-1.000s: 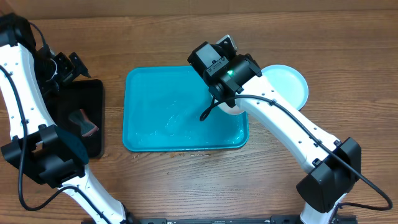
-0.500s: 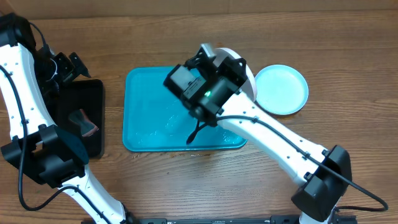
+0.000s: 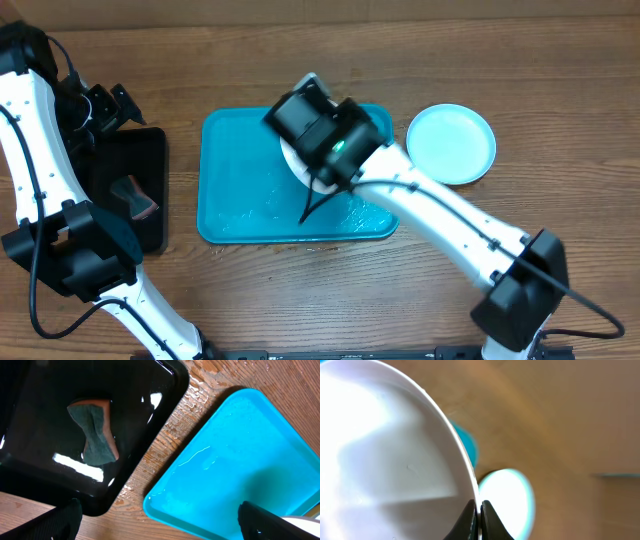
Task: Clean dirty plates on tray and stack at the side
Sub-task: 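Lift the pink-rimmed plate with the right gripper and stack it on the plates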
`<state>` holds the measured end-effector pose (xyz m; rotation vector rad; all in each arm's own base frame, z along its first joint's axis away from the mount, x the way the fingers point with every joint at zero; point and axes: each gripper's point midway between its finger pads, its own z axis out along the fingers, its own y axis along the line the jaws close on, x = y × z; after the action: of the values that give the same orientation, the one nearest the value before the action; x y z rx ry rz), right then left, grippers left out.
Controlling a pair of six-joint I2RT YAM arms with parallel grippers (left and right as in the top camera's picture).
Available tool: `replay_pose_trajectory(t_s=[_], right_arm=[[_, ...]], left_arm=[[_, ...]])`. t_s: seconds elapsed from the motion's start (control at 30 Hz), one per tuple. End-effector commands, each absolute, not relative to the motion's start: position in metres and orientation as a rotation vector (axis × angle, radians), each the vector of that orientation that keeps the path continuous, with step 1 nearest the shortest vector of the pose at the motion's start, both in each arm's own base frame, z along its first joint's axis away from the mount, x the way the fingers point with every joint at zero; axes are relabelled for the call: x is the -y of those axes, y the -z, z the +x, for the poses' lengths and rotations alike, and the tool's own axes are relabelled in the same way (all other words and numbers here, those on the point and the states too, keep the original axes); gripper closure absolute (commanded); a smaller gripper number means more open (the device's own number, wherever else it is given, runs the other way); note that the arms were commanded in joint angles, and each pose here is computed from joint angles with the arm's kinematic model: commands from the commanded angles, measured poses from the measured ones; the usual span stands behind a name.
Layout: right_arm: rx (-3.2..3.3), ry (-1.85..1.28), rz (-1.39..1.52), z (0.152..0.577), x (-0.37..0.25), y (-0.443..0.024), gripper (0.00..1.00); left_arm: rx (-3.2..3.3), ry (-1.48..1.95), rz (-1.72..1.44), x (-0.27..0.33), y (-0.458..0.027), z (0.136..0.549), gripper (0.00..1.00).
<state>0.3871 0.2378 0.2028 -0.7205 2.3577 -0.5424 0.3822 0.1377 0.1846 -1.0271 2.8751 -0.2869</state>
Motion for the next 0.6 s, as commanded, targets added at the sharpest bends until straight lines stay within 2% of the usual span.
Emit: replay_pose_trajectory(t_s=[0.0, 0.3, 0.57], right_arm=[[-2.587, 0.219, -0.527, 0.396, -0.204, -0.184, 0.96], [-2.827, -0.122, 0.099, 0.422, -0.062, -0.168, 0.96], [-2.866, -0.126, 0.450, 0.409, 0.033, -0.141, 0.96]], left_arm=[[-2.866, 0.303, -0.993, -0.135, -0.190, 0.383, 0.00], [-2.866, 0.303, -0.993, -0.135, -0.190, 0.383, 0.00], [-2.866, 0.303, -0.993, -0.135, -0.190, 0.383, 0.00]])
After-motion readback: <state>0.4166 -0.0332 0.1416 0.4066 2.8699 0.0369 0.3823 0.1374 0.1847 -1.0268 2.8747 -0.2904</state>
